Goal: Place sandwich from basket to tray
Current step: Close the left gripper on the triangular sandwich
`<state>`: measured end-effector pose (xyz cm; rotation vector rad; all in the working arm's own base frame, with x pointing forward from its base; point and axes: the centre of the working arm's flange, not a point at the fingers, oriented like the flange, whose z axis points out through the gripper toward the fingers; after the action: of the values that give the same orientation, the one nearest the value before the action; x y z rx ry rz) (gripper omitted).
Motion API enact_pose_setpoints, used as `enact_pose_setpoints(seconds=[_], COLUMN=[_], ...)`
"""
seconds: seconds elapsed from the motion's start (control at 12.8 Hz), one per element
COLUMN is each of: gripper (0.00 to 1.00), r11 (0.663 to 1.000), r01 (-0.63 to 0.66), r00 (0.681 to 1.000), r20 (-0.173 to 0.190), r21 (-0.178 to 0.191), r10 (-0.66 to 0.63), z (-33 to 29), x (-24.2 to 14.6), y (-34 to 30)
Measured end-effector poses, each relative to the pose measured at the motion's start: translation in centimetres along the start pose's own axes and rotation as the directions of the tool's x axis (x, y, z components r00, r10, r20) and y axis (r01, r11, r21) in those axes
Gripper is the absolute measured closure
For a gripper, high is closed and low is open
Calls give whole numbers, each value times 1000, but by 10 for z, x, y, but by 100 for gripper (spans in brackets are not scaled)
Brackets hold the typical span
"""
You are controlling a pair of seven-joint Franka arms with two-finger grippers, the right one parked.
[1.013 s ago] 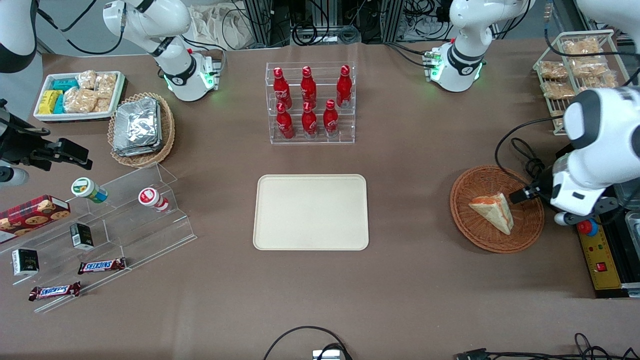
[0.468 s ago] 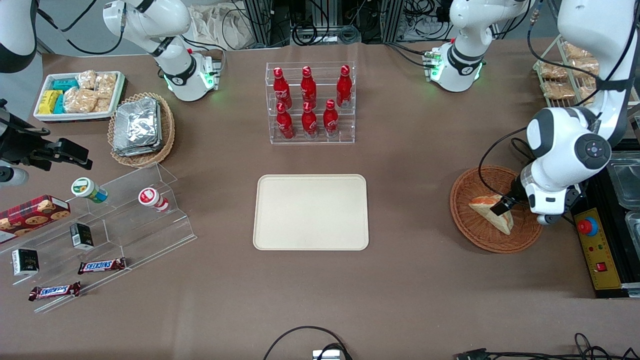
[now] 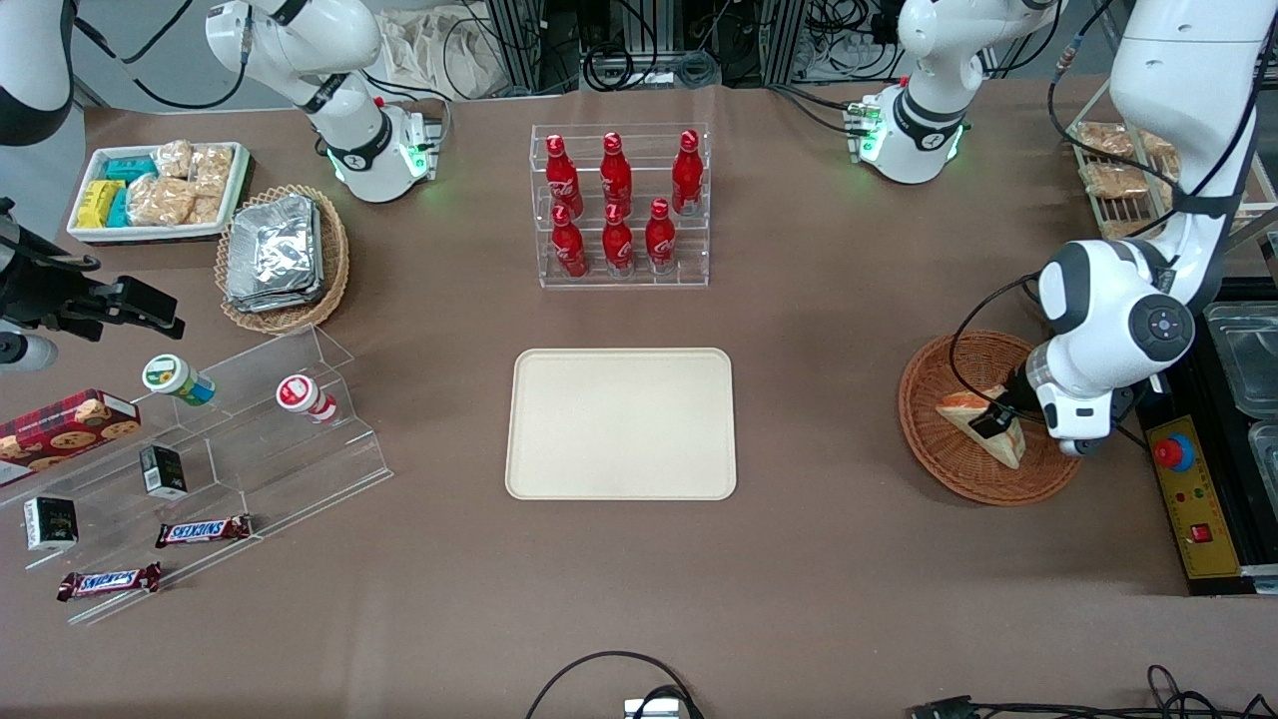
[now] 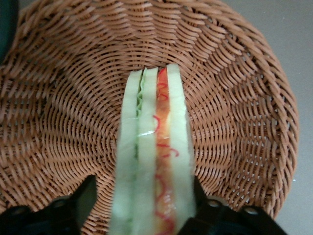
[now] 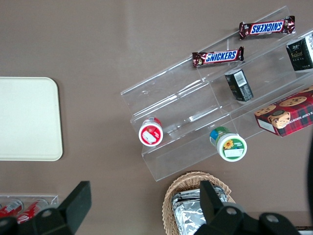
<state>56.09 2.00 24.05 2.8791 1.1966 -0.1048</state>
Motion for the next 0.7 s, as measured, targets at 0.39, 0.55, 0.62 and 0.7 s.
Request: enact_pose_setpoints(seconds=[0.39, 0.55, 0.62, 0.7], gripper=[63, 64, 65, 68], r11=[1000, 999, 996, 989], r01=[-5, -27, -69, -127], r00=[1000, 1000, 997, 992], r20=[-14, 11, 25, 32], r21=[-6, 34, 57, 71], r10=[5, 26, 68, 125], z=[-17, -51, -74, -99], x=[2, 1, -3, -13], y=[6, 16, 27, 40])
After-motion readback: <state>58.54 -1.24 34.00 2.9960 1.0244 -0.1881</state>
